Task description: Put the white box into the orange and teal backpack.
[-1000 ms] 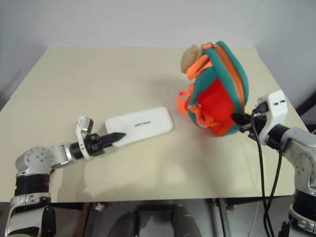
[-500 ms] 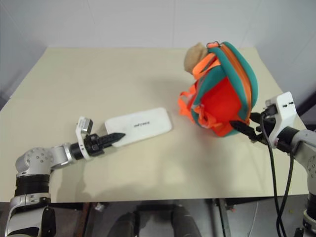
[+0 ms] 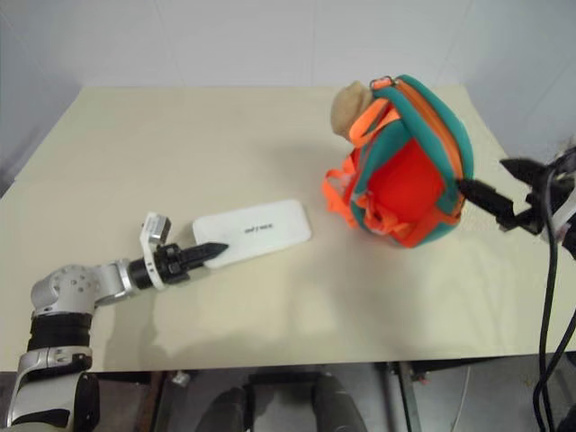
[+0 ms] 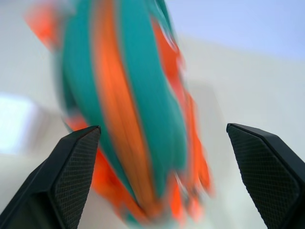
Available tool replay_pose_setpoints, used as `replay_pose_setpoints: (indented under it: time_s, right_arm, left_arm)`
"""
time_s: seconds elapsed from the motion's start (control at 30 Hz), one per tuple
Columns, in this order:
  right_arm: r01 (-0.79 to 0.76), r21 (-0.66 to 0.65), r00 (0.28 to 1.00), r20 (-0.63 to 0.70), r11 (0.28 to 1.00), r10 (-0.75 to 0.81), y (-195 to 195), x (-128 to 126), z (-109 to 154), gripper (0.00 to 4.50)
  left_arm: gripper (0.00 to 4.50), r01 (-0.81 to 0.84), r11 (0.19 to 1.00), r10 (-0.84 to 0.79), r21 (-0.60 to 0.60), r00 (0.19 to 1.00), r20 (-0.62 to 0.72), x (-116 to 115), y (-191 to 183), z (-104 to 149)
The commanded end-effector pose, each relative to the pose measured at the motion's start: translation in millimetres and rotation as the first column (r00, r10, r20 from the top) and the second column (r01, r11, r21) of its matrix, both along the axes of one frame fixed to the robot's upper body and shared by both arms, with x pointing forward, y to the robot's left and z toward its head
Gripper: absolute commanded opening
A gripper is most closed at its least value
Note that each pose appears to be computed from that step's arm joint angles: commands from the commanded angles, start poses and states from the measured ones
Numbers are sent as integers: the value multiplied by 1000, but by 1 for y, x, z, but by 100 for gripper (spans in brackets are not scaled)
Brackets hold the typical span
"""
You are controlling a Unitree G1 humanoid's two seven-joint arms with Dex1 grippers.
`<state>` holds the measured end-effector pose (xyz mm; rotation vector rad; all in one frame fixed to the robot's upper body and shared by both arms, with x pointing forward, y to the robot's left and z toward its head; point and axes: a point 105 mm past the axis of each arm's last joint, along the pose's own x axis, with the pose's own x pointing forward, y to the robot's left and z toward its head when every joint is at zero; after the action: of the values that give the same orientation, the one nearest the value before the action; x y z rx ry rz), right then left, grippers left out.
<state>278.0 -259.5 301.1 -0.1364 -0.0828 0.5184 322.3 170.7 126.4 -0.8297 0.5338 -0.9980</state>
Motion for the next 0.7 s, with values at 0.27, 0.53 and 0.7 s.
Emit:
replay_pose_setpoints:
  time_s: [0.27,0.53,0.7]
  right_arm:
    - [-369,86,920,-104,925,377,92,-30,-13,448]
    - [-121,64,987,-96,991,127,86,24,-51,448]
    - [-18,55,998,-59,998,21,87,61,-66,448]
  left_arm:
    - [151,-10,1000,10,0,999,46,-1,11,9]
    - [151,-38,999,38,5,998,46,-6,17,10]
    - [151,-56,998,56,7,997,52,-8,21,12]
